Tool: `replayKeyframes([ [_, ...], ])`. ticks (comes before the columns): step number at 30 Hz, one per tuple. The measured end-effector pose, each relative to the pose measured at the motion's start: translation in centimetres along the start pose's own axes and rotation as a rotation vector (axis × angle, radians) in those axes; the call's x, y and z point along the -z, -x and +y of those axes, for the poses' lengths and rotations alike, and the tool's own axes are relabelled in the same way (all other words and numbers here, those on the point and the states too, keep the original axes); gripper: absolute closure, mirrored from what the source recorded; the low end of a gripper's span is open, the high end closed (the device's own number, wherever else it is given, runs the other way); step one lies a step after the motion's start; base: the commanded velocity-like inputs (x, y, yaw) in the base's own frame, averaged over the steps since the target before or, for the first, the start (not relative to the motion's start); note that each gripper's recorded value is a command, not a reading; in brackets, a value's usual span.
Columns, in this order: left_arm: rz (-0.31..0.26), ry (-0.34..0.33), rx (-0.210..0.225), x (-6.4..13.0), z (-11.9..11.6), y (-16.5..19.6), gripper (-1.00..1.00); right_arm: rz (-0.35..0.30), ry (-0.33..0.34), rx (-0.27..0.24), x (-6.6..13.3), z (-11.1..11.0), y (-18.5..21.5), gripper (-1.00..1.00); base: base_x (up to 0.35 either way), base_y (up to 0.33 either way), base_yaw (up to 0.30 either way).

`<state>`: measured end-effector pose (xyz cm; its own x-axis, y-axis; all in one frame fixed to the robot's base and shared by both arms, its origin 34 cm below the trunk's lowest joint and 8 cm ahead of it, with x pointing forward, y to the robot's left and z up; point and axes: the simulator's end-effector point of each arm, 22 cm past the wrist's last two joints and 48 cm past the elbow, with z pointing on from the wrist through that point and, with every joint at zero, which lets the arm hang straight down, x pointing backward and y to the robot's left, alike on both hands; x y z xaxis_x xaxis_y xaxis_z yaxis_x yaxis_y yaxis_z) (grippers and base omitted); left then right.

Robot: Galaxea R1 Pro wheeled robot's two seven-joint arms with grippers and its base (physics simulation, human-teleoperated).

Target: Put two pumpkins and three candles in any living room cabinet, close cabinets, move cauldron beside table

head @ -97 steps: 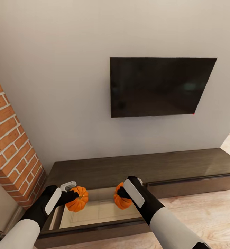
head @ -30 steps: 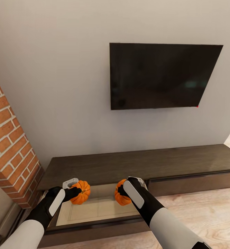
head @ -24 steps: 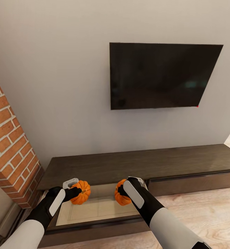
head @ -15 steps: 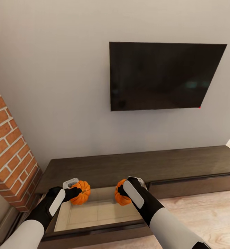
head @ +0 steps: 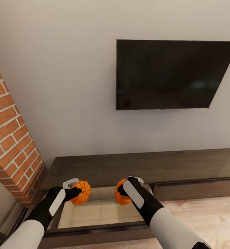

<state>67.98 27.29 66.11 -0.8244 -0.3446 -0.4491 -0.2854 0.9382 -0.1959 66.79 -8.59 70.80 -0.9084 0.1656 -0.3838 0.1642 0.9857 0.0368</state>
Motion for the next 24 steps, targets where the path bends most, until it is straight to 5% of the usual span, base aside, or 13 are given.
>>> replayKeyframes([
  [11, 0.014, -0.013, 0.001, -0.1, -1.2, -0.6, 1.0, -0.068, -0.009, 0.038, 0.5, 0.8, 1.5, 1.0, 0.0, 0.0, 0.009],
  [24, 0.031, -0.02, -0.004, -2.1, -1.5, -2.4, 1.0, -0.069, -0.013, 0.039, -1.5, 0.7, 0.7, 1.0, 0.0, 0.0, 0.0],
])
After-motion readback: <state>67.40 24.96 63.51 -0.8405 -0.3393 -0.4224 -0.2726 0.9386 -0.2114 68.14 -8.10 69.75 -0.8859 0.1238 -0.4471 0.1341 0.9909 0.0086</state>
